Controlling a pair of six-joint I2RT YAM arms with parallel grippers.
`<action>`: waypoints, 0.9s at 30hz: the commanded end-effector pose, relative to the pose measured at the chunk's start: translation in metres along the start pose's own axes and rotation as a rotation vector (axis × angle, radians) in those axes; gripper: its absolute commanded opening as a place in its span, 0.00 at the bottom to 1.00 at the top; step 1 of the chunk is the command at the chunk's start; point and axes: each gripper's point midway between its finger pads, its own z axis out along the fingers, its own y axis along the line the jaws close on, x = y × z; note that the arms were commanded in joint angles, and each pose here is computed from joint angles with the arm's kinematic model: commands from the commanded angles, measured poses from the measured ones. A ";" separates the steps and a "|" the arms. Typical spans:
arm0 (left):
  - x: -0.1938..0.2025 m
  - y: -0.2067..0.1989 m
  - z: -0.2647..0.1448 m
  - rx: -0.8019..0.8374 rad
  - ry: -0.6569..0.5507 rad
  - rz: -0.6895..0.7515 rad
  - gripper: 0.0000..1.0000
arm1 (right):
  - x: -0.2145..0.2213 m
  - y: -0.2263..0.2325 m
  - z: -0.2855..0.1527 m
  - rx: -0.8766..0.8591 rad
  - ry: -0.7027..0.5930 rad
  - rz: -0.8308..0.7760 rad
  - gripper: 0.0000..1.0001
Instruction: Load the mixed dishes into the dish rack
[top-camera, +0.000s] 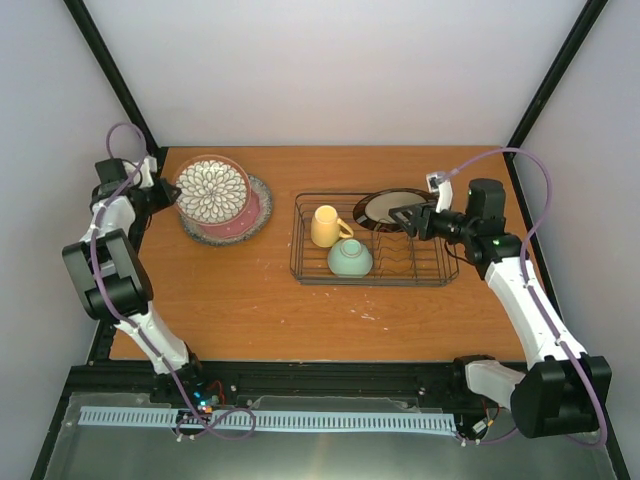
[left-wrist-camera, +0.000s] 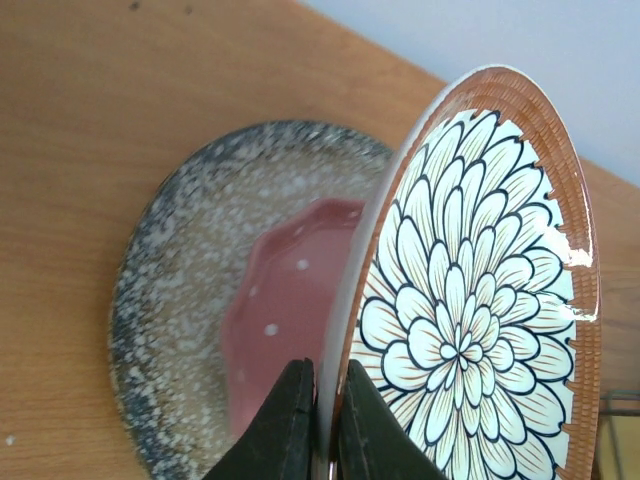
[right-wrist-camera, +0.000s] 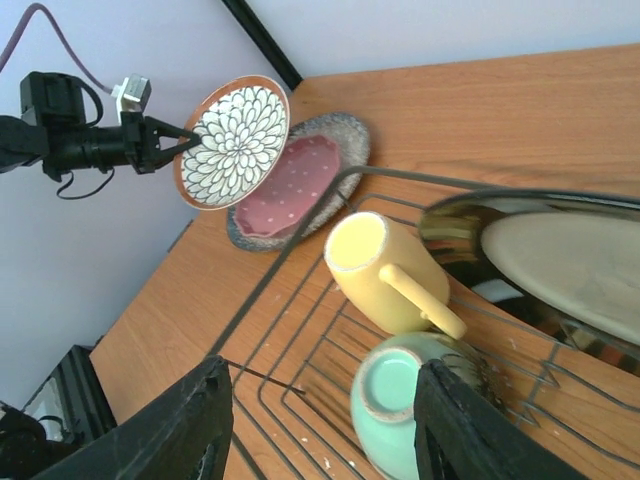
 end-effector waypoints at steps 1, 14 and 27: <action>-0.048 -0.075 -0.054 0.216 -0.168 0.125 0.01 | -0.009 0.030 -0.002 -0.113 -0.035 -0.093 0.53; 0.014 -0.238 -0.120 0.549 -0.151 0.310 0.01 | 0.003 0.122 0.054 -0.415 0.120 -0.165 0.60; 0.040 -0.270 -0.145 0.603 -0.139 0.332 0.01 | -0.005 0.145 0.082 -0.461 0.134 -0.164 0.61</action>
